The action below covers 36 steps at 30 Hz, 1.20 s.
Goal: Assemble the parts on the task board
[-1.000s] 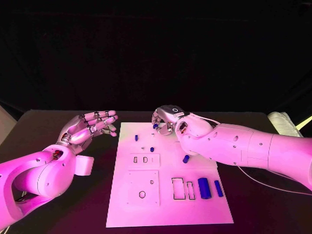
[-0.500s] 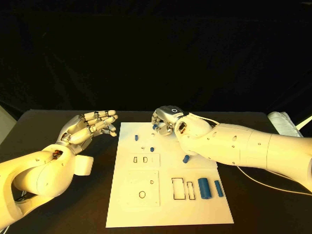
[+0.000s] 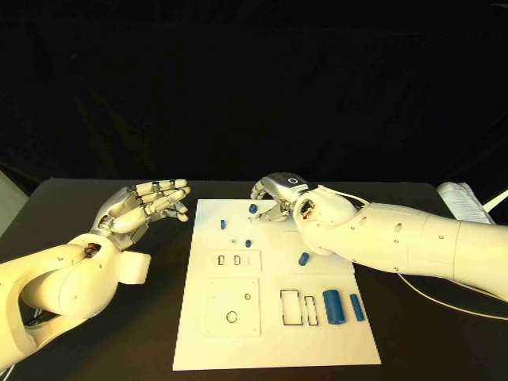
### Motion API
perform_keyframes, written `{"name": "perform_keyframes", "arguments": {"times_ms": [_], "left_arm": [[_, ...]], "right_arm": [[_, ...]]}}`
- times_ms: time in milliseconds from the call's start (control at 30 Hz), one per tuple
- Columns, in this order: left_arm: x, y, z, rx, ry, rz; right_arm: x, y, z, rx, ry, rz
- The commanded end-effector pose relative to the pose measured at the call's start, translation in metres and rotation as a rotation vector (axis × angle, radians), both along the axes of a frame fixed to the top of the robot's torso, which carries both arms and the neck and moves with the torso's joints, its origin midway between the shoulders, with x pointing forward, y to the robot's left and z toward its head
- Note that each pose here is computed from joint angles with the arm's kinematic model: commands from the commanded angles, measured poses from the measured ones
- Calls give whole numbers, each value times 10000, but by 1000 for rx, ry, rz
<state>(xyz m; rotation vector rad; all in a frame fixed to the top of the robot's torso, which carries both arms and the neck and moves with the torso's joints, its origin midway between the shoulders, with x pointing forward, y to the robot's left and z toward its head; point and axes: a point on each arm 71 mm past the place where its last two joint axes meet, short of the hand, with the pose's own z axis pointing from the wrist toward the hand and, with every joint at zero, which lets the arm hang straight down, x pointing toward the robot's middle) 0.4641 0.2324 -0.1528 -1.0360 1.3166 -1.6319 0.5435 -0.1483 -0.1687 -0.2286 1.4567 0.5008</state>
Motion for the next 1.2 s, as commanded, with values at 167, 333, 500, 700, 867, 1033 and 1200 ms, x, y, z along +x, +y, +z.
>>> {"name": "perform_keyframes", "arguments": {"times_ms": [167, 333, 500, 700, 867, 1033, 1200], "left_arm": [[17, 43, 8, -3, -5, -10], [20, 41, 3, -3, -3, -17], [25, 32, -2, -4, -1, -23], [29, 18, -8, -5, 2, -30], [30, 13, -10, -4, 3, -33], [30, 10, -11, -3, 3, -36], [29, 10, -12, -1, 2, -37]], "right_arm": [[-72, -406, 197, 100, -6, -82], [-99, -762, 238, 133, 98, -179], [-101, -1013, 204, 120, 199, -256], [-84, -1172, 165, 121, 265, -303], [-64, -1213, 134, 121, 290, -319], [-39, -1204, 63, 112, 301, -335], [-26, -1180, 0, 108, 301, -343]]}}
